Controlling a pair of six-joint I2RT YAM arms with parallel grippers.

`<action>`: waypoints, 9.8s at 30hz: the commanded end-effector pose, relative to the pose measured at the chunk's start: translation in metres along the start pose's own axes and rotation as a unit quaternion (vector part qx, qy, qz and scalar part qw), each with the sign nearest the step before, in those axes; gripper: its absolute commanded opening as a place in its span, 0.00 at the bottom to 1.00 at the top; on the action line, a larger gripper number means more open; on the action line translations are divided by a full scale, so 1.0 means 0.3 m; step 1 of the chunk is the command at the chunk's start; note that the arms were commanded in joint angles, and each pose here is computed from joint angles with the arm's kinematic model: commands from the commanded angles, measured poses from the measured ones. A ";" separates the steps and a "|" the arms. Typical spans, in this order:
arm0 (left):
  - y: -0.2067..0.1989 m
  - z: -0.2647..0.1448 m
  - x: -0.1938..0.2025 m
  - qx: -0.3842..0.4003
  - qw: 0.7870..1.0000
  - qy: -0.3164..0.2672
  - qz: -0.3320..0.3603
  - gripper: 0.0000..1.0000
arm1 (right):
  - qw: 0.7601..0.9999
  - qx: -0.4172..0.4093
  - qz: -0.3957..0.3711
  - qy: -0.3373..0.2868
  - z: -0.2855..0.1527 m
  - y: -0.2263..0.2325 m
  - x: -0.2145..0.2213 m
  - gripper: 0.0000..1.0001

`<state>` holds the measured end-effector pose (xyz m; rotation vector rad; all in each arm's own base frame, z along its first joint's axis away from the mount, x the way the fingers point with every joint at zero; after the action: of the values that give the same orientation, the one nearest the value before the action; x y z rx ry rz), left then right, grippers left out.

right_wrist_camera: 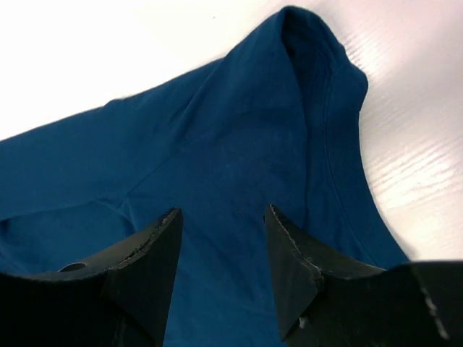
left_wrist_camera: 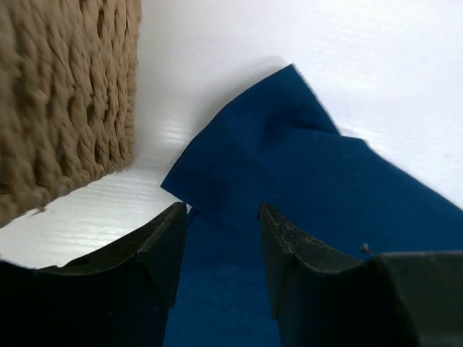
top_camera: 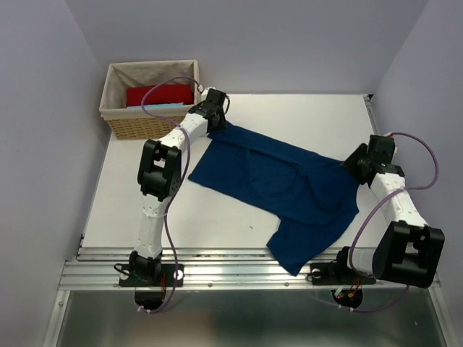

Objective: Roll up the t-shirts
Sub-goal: Fold the T-shirt at the center of the board.

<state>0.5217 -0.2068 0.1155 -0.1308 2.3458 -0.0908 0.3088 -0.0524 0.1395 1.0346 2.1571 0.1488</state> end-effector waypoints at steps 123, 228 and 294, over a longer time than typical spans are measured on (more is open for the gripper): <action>-0.166 -0.118 0.001 0.047 0.987 -0.074 -0.136 0.00 | 0.996 0.023 0.037 0.077 0.000 -0.144 0.240 0.62; -0.276 0.052 0.174 0.068 0.996 0.040 0.043 0.49 | 0.992 0.118 0.036 0.001 0.276 -0.125 -0.027 0.36; -0.247 -0.419 -0.037 0.139 0.989 -0.048 0.014 0.50 | 0.996 0.009 0.062 0.068 0.064 -0.138 0.197 0.01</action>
<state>0.4485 -0.2736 0.1800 0.0382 2.2997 -0.3443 0.2561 -0.0314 0.0573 1.2582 2.2931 0.2831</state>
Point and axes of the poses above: each gripper's point midway between its finger pads, its own z axis out along the fingers, its own y axis along the line the jaws close on, x = y × z, the point moved 3 cm from there along -z, back along the fingers, and after that the axes turned 5 degrees about z, right-handed, at the moved point
